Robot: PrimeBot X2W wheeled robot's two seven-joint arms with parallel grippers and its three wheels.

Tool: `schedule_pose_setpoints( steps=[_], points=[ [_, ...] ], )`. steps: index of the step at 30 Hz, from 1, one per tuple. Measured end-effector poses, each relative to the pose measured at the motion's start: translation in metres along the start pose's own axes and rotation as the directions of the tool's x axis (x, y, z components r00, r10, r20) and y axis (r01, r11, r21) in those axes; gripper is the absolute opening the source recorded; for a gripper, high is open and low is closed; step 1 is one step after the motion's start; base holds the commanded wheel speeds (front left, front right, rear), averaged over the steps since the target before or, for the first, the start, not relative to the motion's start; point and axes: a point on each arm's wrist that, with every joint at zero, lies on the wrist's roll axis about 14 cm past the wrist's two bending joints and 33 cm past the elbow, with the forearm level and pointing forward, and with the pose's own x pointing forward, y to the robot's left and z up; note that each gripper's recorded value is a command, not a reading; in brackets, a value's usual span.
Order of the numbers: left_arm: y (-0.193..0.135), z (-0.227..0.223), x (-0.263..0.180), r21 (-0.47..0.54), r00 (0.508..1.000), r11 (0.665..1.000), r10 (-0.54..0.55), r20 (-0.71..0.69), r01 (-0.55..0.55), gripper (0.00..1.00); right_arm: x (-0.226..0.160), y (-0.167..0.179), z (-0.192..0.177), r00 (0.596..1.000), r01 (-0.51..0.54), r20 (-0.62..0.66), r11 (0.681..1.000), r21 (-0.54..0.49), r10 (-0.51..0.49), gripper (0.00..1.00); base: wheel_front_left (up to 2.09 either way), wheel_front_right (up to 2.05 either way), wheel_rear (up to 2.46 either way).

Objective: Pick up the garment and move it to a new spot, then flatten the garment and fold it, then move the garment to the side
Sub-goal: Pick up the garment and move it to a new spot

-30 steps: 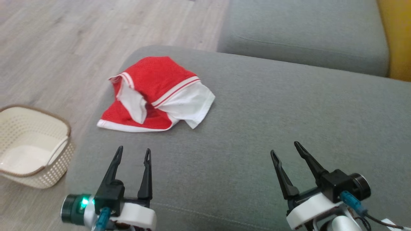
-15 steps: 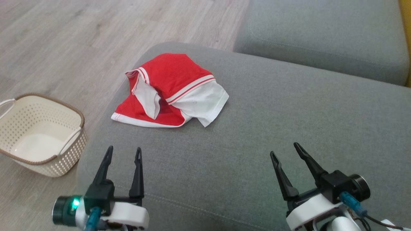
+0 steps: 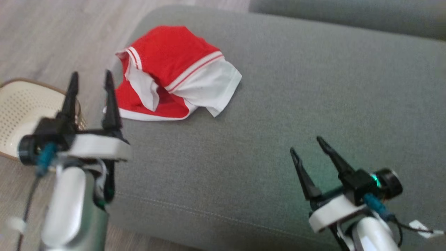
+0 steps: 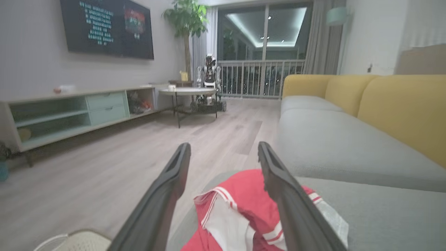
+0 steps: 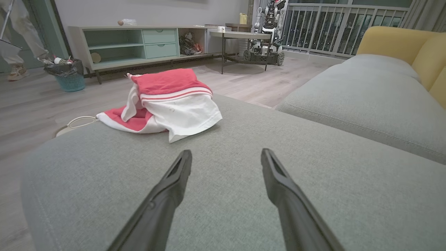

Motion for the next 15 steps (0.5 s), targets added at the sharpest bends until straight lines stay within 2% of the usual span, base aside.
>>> schedule_pose_setpoints(
  steps=[5,11,15],
  points=[
    [0.011,-0.052,0.036,-0.031,0.986,0.999,0.014,-0.168,-0.019,1.0,0.016,-0.017,-0.007,1.0,0.022,0.001,1.0,-0.016,-0.022,1.0,0.0,0.0,0.0],
    [-0.009,-0.089,0.09,-0.054,0.951,0.997,-0.063,-0.303,0.049,1.0,0.018,-0.037,-0.038,0.996,0.058,-0.063,0.998,-0.021,-0.059,1.0,0.0,0.0,0.0],
    [-0.021,-0.122,0.111,-0.057,0.912,0.995,-0.092,-0.4,0.076,1.0,0.022,-0.053,-0.053,0.993,0.081,-0.087,0.996,-0.033,-0.083,1.0,0.0,0.0,0.0]
  ],
)
